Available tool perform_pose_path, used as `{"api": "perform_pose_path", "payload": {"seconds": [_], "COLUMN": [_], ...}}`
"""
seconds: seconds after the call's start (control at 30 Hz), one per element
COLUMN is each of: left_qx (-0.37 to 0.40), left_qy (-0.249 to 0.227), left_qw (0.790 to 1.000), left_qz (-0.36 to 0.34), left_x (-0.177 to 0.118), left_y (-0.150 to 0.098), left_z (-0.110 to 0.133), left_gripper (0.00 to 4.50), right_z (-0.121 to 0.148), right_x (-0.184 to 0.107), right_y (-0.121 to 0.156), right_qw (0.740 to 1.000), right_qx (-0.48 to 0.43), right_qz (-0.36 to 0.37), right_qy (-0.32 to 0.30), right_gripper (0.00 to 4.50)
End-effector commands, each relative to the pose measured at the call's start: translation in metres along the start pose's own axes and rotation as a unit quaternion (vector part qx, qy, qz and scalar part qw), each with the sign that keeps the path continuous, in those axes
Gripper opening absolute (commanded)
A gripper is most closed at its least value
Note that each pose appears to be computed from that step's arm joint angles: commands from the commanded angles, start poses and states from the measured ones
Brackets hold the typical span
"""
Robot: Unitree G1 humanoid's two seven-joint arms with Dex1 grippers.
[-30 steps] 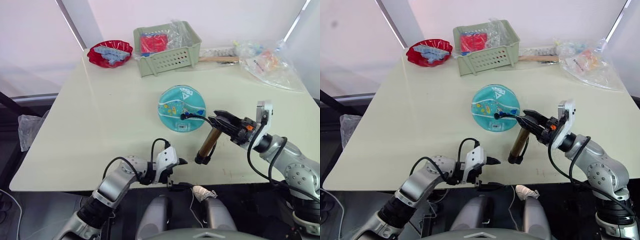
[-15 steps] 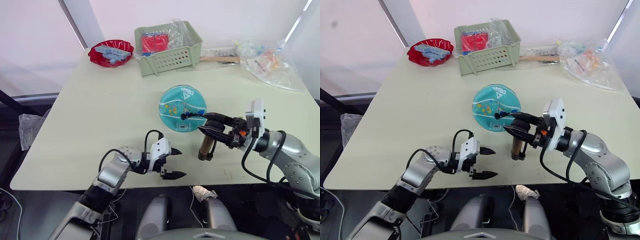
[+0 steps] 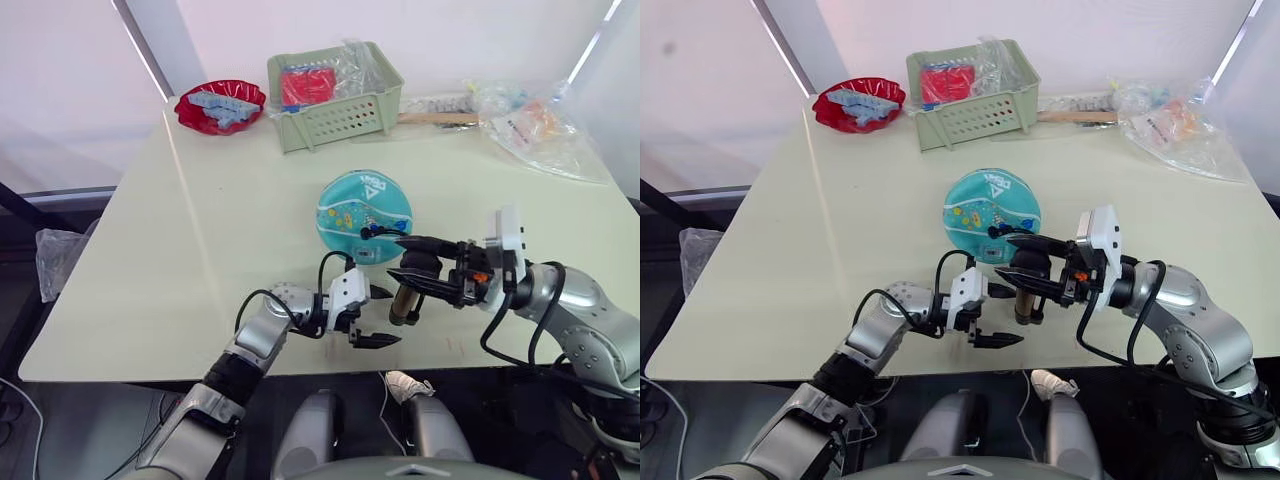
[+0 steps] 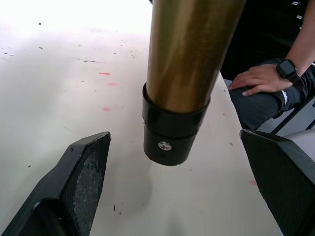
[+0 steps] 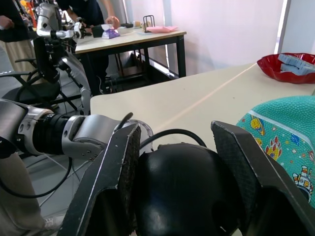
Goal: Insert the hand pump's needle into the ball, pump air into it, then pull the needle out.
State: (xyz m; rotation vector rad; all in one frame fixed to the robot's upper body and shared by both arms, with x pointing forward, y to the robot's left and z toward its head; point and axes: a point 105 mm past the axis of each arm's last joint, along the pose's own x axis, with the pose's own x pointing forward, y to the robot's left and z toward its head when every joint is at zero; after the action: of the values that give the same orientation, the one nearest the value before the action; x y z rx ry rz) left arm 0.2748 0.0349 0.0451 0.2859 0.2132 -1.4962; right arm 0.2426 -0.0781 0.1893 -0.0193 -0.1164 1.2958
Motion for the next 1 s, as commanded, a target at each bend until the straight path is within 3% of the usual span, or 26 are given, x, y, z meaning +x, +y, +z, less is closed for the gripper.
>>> {"api": "perform_pose_path", "payload": {"seconds": [0.03,0.53,0.67,1.0], "left_qx": [0.018,0.020,0.018,0.014], "left_qy": [-0.010,-0.012,-0.012,-0.013], "left_qw": [1.000,1.000,1.000,1.000], "left_qz": [-0.004,-0.012,-0.007,-0.002], "left_x": [0.0008,0.0084,0.0096,0.0100], "left_y": [0.0012,0.0021,0.0028,0.0036], "left_z": [0.0060,0.0049,0.0036,0.0021], "left_gripper": [4.47,4.47,3.29,3.29], "right_z": [0.0095,0.0079,0.0075,0.0048], "right_x": [-0.0005,0.0001,0.0007,-0.0001], "right_y": [0.0057,0.0082,0.0087,0.0081], "right_qw": [1.000,1.000,1.000,1.000], "right_qx": [-0.022,-0.020,-0.020,-0.018], "right_qz": [0.011,0.016,0.017,0.017], "right_qy": [-0.017,-0.017,-0.016,-0.010], "right_gripper": [1.83,1.83,1.83,1.83]}}
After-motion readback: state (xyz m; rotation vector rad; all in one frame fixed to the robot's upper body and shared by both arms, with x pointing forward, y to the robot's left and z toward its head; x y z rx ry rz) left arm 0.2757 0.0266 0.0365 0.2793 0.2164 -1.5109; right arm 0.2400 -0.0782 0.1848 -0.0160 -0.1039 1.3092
